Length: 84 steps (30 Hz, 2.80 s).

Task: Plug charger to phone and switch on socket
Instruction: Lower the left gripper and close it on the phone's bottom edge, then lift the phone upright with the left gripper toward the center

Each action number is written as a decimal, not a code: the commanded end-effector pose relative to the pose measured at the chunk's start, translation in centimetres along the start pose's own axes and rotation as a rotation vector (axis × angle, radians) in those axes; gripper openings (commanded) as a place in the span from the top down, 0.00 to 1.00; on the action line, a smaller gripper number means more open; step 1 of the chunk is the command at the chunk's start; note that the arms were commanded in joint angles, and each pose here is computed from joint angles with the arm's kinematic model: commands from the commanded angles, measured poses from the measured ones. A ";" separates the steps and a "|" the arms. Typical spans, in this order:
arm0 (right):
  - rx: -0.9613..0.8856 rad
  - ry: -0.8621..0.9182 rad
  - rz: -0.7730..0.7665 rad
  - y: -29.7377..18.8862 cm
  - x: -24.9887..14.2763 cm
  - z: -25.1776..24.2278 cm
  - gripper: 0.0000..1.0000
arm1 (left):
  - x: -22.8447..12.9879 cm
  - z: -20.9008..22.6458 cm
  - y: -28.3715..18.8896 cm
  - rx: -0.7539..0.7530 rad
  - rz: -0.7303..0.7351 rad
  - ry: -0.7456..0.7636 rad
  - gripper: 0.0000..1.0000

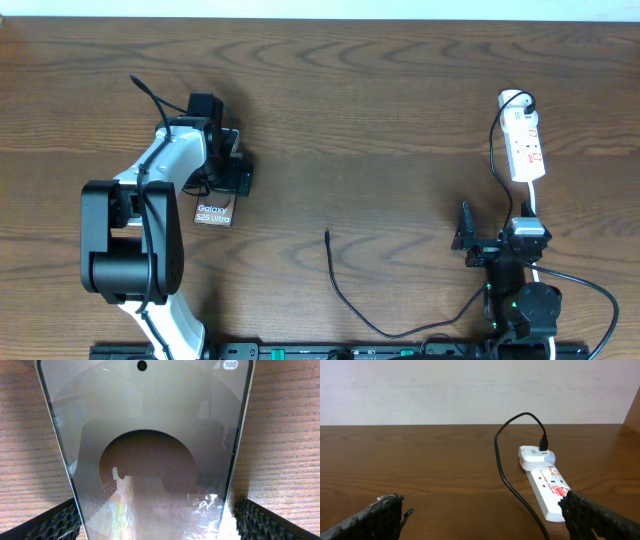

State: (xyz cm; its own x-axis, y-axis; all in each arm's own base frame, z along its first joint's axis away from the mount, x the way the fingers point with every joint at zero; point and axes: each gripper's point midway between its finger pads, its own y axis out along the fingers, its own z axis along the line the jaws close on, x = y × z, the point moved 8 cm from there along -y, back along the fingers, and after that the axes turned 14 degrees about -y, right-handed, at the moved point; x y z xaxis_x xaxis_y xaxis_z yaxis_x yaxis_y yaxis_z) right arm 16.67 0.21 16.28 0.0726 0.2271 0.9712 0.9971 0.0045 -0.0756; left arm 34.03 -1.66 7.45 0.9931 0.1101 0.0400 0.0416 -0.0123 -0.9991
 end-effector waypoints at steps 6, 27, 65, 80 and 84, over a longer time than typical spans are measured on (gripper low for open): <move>-0.002 -0.010 0.000 0.0 -0.1 0.0 0.01 | -1.8 0.3 2.5 0.021 0.095 0.008 0.06; -0.002 -0.011 0.000 0.0 -0.1 0.0 0.01 | -1.8 0.3 2.5 0.021 0.096 0.008 0.19; -0.002 -0.010 0.000 0.0 -0.1 0.0 0.01 | -0.5 0.0 0.2 0.018 0.082 0.008 0.93; -0.002 -0.011 0.001 0.0 -0.1 0.0 0.01 | 1.2 -1.5 -2.5 -0.123 0.067 0.001 0.93; -0.002 -0.010 0.000 0.0 -0.1 0.0 0.01 | 1.4 -3.6 -3.5 -0.343 0.081 -0.001 0.92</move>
State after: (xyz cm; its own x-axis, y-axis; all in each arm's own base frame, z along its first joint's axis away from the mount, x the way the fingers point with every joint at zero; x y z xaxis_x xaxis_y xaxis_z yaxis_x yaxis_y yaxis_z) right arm 16.67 0.21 16.28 0.0726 0.2271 0.9712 0.9971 0.0045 -0.0756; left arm 34.65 -3.02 9.50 0.9935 0.1043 -0.0452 -0.0296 -0.1467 -0.9887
